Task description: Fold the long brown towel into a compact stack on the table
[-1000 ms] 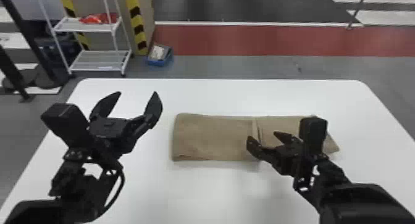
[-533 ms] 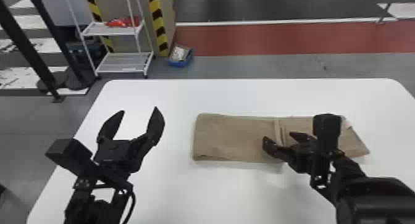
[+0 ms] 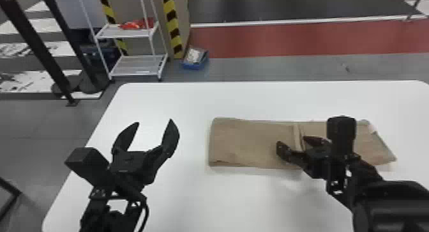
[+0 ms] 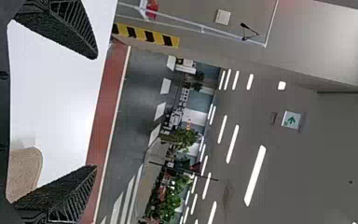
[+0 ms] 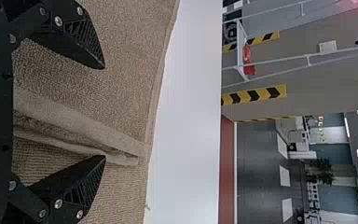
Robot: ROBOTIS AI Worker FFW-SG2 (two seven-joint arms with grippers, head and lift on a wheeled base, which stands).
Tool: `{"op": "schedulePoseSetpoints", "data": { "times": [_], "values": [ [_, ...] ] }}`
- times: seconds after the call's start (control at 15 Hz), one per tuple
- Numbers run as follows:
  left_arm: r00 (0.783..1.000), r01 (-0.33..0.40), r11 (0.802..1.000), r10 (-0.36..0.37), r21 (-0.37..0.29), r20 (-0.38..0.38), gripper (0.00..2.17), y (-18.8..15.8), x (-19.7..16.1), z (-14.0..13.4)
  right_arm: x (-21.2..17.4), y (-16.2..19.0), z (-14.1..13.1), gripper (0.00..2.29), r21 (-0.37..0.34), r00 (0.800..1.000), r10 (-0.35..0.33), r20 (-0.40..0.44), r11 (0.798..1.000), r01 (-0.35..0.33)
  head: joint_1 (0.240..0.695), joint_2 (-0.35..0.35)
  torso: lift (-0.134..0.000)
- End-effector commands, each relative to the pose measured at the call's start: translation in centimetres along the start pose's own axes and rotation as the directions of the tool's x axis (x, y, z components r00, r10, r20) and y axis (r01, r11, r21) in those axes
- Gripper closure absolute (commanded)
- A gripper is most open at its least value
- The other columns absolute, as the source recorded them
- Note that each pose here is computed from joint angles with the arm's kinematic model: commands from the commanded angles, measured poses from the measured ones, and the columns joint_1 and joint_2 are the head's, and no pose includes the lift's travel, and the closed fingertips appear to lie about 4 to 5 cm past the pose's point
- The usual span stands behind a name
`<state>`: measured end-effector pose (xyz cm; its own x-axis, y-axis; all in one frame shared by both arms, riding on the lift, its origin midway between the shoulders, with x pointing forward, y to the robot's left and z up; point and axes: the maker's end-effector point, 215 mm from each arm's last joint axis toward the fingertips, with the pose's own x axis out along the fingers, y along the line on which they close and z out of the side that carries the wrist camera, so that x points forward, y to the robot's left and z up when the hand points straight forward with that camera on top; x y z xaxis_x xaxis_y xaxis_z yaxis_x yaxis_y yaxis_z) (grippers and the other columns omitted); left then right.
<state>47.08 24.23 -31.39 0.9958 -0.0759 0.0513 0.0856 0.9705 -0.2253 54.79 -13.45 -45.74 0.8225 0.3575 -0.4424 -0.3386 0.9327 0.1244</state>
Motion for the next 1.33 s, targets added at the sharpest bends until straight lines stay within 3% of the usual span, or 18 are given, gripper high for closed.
{"op": "schedulePoseSetpoints", "data": {
  "times": [0.0, 0.73, 1.0, 1.2, 1.27],
  "values": [
    [1.000, 0.002, 1.000, -0.002, -0.002, -0.008, 0.03, -0.1, 0.0, -0.4, 0.1, 0.4, 0.0, 0.27, 0.007, 1.000, 0.004, 0.001, 1.000, -0.004, 0.695, 0.117, -0.123],
    [1.000, 0.005, 1.000, -0.005, -0.005, -0.021, 0.04, 0.0, -0.1, -1.2, -0.7, -0.1, -0.4, 0.29, 0.005, 1.000, -0.013, -0.021, 1.000, 0.013, 0.695, 0.107, -0.123],
    [1.000, 0.004, 1.000, -0.004, -0.006, -0.024, 0.04, 0.0, -0.1, -1.4, -0.4, 0.0, -0.3, 0.55, 0.001, 1.000, -0.010, -0.022, 1.000, 0.010, 0.695, 0.108, -0.123],
    [1.000, 0.005, 1.000, -0.006, -0.007, -0.030, 0.04, 0.0, -0.1, -1.7, -0.5, 0.1, -0.7, 0.60, 0.008, 1.000, -0.008, -0.026, 1.000, 0.008, 0.695, 0.109, -0.123],
    [1.000, 0.005, 1.000, -0.006, -0.007, -0.030, 0.04, 0.0, -0.1, -1.7, -0.6, 0.0, -0.6, 0.77, 0.008, 1.000, -0.009, -0.024, 1.000, 0.010, 0.695, 0.109, -0.123]
  ]
}}
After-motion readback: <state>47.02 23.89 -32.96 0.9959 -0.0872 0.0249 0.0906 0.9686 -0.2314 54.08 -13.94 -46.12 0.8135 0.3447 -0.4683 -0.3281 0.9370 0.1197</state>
